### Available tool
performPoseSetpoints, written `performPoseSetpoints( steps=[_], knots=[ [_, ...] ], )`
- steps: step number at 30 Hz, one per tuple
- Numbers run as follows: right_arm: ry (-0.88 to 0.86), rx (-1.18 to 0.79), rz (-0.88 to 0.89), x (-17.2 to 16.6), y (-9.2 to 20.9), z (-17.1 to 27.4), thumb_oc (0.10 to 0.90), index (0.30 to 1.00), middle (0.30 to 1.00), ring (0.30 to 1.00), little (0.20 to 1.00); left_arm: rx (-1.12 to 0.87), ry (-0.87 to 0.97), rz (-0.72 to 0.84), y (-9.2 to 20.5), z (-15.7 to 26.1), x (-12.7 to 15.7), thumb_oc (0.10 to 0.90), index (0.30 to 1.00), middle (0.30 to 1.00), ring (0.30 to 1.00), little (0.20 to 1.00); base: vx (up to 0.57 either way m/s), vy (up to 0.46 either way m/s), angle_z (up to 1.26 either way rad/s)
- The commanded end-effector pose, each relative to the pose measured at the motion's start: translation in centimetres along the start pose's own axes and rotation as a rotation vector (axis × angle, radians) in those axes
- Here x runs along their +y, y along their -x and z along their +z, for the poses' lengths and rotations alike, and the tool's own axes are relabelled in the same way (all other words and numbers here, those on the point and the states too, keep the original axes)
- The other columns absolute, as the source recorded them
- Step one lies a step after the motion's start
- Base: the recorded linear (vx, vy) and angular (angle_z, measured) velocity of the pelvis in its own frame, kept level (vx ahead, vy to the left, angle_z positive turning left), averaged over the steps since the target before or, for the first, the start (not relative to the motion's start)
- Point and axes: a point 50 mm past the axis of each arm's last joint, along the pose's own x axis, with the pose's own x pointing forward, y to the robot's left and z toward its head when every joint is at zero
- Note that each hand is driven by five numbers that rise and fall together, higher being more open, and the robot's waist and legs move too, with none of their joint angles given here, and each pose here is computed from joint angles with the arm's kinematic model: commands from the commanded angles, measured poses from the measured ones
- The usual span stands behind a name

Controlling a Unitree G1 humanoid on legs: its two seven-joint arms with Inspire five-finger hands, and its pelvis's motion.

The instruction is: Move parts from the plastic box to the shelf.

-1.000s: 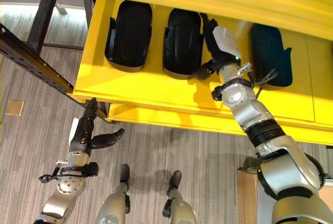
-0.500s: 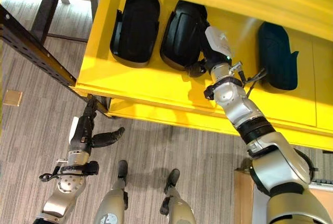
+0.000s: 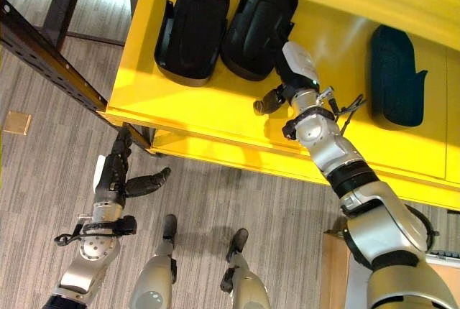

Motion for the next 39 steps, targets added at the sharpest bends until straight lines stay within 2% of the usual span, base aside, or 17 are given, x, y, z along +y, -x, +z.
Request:
performPoseSetpoints(
  steps=[1,4,8,16,28,39],
  knots=[
    [0.194,-0.087,-0.065,-5.6,-1.0,1.2,0.900,1.000,1.000,1.000,1.000,-0.222,0.036,-0.008,-0.1,4.0,0.7,0.900,1.000,1.000,1.000,1.000,0.00,0.000,0.00],
    [0.294,-0.080,-0.009,-5.9,-0.7,0.6,0.900,1.000,1.000,1.000,1.000,-0.218,0.025,-0.012,0.1,3.8,0.9,0.900,1.000,1.000,1.000,1.000,0.00,0.000,0.00],
    [0.631,-0.017,0.146,-6.8,0.1,-1.9,0.900,1.000,1.000,1.000,1.000,-0.224,0.013,-0.022,0.3,3.9,1.2,0.900,1.000,1.000,1.000,1.000,0.00,0.000,0.00],
    [0.928,0.027,0.254,-8.8,1.2,-3.4,0.900,1.000,1.000,1.000,1.000,-0.252,-0.010,-0.024,0.0,4.4,1.4,0.900,1.000,1.000,1.000,1.000,0.00,0.000,0.00],
    [1.001,0.091,0.243,-11.2,2.0,-4.3,0.900,1.000,1.000,1.000,1.000,-0.239,-0.002,-0.009,-0.1,4.2,1.7,0.900,1.000,1.000,1.000,1.000,0.00,0.000,0.00],
    [0.859,0.158,0.174,-11.2,2.2,-5.4,0.900,1.000,1.000,1.000,1.000,-0.205,0.023,0.007,0.0,3.5,1.9,0.900,1.000,1.000,1.000,1.000,0.00,0.001,-0.01]
  ],
)
